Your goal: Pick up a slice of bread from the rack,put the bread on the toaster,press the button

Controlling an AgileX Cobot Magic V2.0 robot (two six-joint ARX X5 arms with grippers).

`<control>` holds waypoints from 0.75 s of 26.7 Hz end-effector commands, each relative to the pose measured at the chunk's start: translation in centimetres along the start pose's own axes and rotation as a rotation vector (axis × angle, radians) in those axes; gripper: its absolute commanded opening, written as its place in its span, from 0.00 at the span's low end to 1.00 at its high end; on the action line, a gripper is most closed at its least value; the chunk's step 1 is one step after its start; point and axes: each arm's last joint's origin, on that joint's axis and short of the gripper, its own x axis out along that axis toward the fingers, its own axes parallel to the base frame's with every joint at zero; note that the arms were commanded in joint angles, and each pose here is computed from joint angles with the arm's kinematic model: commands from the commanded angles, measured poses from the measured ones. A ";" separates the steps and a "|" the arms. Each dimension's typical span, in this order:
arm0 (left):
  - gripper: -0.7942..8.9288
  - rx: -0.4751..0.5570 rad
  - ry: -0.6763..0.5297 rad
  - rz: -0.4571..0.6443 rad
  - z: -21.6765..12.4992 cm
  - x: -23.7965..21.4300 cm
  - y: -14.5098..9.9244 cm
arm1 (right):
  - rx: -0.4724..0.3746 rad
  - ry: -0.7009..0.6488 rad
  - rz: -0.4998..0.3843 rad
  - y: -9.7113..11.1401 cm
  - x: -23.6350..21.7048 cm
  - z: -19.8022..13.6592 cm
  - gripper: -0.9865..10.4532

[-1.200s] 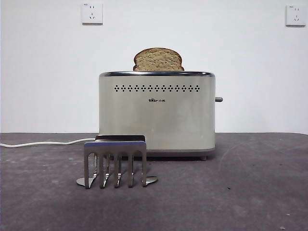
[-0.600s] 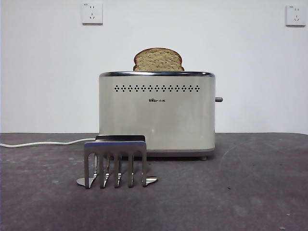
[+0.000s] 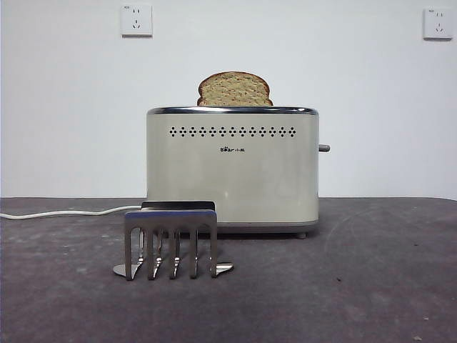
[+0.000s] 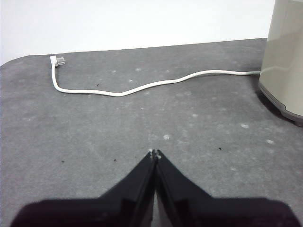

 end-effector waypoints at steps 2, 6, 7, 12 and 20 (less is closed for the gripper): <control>0.08 -0.007 0.009 0.003 -0.4 0.1 0.0 | 0.078 -0.036 -0.080 -0.1 0.9 -5.4 0.09; 0.08 -0.007 0.009 0.003 -0.4 0.1 0.0 | 0.095 -0.059 -0.171 -0.1 1.4 -9.6 0.09; 0.08 -0.007 0.009 0.003 -0.4 0.1 0.0 | 0.100 -0.059 -0.185 -0.1 1.4 -10.5 0.09; 0.08 -0.007 0.009 0.003 -0.4 0.1 0.0 | 0.127 -0.052 -0.250 0.0 1.7 -14.7 0.09; 0.08 -0.007 0.009 0.003 -0.4 0.1 0.0 | 0.157 0.000 -0.285 0.2 2.2 -19.9 0.09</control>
